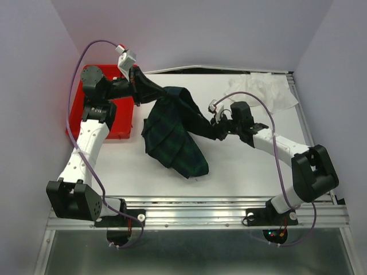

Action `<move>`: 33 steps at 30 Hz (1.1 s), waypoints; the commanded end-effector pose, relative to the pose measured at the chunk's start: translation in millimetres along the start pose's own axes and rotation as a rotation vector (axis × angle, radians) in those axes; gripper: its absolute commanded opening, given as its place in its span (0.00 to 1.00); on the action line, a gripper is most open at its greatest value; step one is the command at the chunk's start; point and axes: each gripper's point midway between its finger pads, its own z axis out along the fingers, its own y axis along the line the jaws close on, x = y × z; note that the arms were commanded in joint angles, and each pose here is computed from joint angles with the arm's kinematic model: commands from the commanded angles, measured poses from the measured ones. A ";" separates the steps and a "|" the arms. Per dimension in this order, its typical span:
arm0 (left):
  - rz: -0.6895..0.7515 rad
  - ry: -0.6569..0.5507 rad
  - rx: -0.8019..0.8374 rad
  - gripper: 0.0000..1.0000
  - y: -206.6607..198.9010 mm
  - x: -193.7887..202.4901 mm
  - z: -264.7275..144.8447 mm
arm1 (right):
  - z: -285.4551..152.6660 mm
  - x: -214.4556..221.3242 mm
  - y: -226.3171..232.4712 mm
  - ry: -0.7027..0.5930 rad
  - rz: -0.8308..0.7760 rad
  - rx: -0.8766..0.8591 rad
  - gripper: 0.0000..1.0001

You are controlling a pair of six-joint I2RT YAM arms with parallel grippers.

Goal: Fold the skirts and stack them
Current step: Flatten the skirt out

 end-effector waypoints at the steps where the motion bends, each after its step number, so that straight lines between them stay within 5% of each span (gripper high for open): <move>1: 0.138 -0.058 -0.052 0.00 -7.3 -32.7 -17.6 | -32.4 -44.8 -24.0 -0.076 -0.084 0.132 0.01; 9: 0.173 -0.079 -0.173 0.00 24.0 -32.5 -42.2 | -127.7 -82.9 -76.1 -0.076 -0.145 0.335 0.01; 17: 0.279 0.030 -0.310 0.00 28.1 -7.4 -54.2 | -201.7 -126.4 -64.2 -0.018 -0.232 0.436 0.01; 24: 0.397 0.034 -0.409 0.00 -24.8 29.3 -73.1 | -263.1 -126.2 -32.0 0.070 -0.290 0.502 0.01; 33: 0.237 0.024 -0.351 0.00 -66.5 77.7 -73.9 | -313.7 -120.9 -3.5 0.173 -0.320 0.538 0.01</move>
